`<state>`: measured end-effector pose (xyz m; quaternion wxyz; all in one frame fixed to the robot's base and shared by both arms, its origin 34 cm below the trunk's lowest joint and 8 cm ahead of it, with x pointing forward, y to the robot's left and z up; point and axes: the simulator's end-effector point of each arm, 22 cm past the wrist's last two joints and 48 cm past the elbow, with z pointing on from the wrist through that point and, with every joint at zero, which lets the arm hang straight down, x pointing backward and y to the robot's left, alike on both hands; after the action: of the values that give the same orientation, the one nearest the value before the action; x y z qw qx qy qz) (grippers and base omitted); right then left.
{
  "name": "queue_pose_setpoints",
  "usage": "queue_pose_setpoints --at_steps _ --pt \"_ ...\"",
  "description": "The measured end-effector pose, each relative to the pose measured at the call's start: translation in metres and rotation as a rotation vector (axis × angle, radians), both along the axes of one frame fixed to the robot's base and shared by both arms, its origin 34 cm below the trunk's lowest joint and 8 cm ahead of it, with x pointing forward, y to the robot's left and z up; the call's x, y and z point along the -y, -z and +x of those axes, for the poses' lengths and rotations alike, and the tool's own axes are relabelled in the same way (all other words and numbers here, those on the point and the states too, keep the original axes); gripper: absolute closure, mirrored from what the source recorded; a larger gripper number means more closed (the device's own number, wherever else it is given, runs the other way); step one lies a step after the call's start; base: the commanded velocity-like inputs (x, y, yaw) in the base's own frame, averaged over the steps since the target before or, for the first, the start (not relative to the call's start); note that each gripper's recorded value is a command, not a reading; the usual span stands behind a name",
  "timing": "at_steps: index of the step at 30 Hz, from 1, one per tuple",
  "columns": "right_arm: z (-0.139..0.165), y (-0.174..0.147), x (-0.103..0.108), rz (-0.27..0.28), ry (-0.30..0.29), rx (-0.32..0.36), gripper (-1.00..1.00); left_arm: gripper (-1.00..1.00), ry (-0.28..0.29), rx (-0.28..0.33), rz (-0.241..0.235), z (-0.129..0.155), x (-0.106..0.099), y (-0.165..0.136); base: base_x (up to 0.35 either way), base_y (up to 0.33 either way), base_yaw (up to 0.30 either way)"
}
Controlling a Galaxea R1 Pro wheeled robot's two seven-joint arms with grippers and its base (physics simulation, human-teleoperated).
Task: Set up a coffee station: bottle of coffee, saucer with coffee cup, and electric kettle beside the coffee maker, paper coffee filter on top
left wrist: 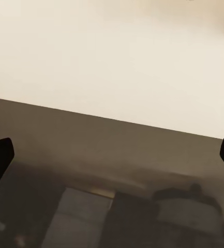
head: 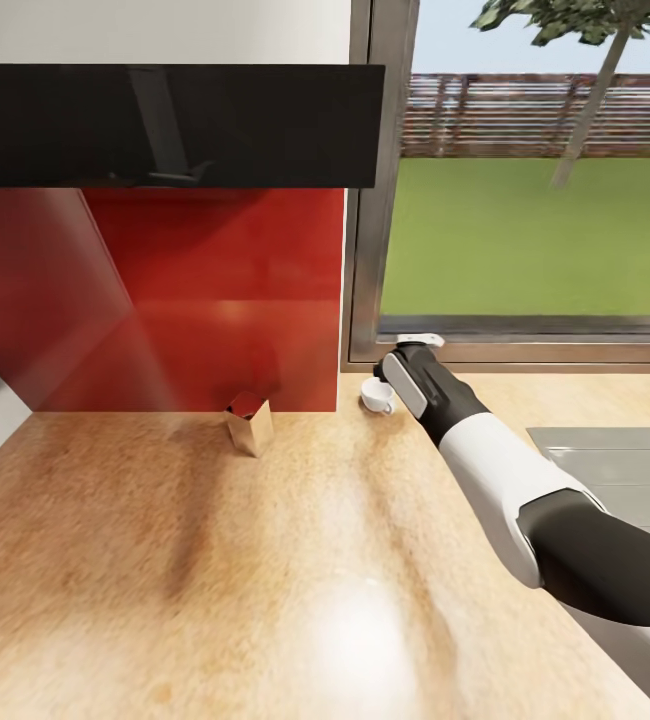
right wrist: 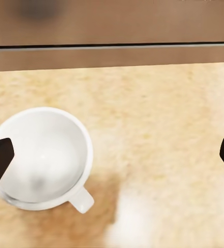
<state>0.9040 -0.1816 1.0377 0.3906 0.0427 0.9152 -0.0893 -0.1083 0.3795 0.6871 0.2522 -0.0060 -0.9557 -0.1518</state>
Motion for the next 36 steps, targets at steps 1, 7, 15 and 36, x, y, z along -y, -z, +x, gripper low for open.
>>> queue_pose_setpoints --at_steps 1,7,15,36 --pt "0.000 0.000 -0.001 0.001 -0.001 0.000 -1.00 -1.00 0.000 0.000 0.000 0.000 0.000 0.000 0.000 0.000 0.005" --pt "0.001 0.002 -0.003 0.003 -0.004 -0.002 -1.00 -1.00 0.000 -0.004 0.000 -0.001 0.000 -0.001 0.000 0.000 0.063" --pt "0.001 0.010 -0.003 0.003 -0.004 -0.012 -1.00 -1.00 -0.001 -0.017 -0.001 -0.006 0.000 -0.004 0.000 0.000 0.093" --pt "0.002 0.026 0.001 -0.001 0.002 -0.031 -1.00 -1.00 -0.001 -0.042 0.000 -0.015 0.000 -0.010 0.000 0.000 0.007"
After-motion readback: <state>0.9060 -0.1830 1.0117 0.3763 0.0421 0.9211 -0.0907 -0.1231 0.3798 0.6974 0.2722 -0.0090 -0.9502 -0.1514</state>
